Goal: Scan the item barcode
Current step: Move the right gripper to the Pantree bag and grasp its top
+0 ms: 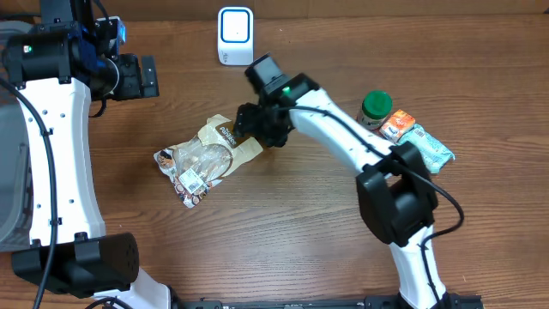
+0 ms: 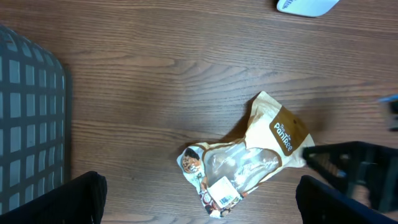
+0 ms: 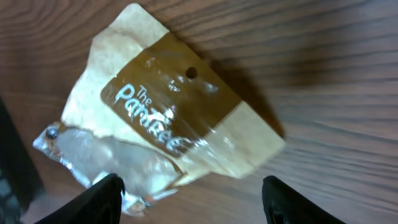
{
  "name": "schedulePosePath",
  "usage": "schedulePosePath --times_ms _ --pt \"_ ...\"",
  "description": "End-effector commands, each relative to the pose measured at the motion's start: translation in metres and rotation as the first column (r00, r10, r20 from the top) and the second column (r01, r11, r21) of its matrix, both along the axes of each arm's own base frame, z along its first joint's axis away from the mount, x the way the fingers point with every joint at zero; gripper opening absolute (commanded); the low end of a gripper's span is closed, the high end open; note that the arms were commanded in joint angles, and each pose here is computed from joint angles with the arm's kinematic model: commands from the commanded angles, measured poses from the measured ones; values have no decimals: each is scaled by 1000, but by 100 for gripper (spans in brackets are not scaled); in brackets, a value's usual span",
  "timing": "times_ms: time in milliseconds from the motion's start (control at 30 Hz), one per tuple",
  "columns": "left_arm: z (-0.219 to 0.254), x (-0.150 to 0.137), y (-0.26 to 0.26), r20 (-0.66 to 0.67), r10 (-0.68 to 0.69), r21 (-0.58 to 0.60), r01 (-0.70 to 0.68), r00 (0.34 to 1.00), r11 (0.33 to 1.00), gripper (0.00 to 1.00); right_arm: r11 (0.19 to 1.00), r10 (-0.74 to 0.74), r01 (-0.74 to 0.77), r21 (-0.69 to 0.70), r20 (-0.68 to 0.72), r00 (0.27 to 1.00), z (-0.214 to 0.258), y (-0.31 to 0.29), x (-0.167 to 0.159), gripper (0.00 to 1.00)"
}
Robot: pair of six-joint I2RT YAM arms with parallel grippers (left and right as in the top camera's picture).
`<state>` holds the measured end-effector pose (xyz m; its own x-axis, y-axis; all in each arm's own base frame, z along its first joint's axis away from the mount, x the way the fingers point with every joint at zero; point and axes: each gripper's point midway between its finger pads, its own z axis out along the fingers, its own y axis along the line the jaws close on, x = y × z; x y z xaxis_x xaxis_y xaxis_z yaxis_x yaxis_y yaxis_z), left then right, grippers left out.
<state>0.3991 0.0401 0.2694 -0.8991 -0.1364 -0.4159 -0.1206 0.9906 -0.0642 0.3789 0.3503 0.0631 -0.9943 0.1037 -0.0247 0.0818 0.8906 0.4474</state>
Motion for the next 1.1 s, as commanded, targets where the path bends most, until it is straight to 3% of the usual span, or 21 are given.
schedulePosePath --times_ms 0,200,467,767,900,1067 --pt "-3 1 -2 -8 -20 -1 20 1000 1000 100 996 -81 79 -41 -48 996 -27 11 -8 70" --pt "-3 1 -2 -8 -20 -1 20 1000 1000 100 988 -82 81 -128 0 997 -48 2 -4 70" --pt "-3 1 -2 -8 -20 -1 20 1000 1000 100 962 -38 36 -269 -4 999 -65 -28 -16 61" --pt "-3 1 -2 -8 -20 -1 20 1000 1000 100 907 15 -37 -419 -56 998 -56 -69 -25 66" --pt "-3 1 -2 -8 -20 -1 20 1000 1000 100 924 283 -280 -262 -26 959 -19 -44 -12 70" --pt "-3 1 -2 -8 -20 -1 20 1000 1000 100 916 388 -355 -186 190 902 12 -9 24 76"
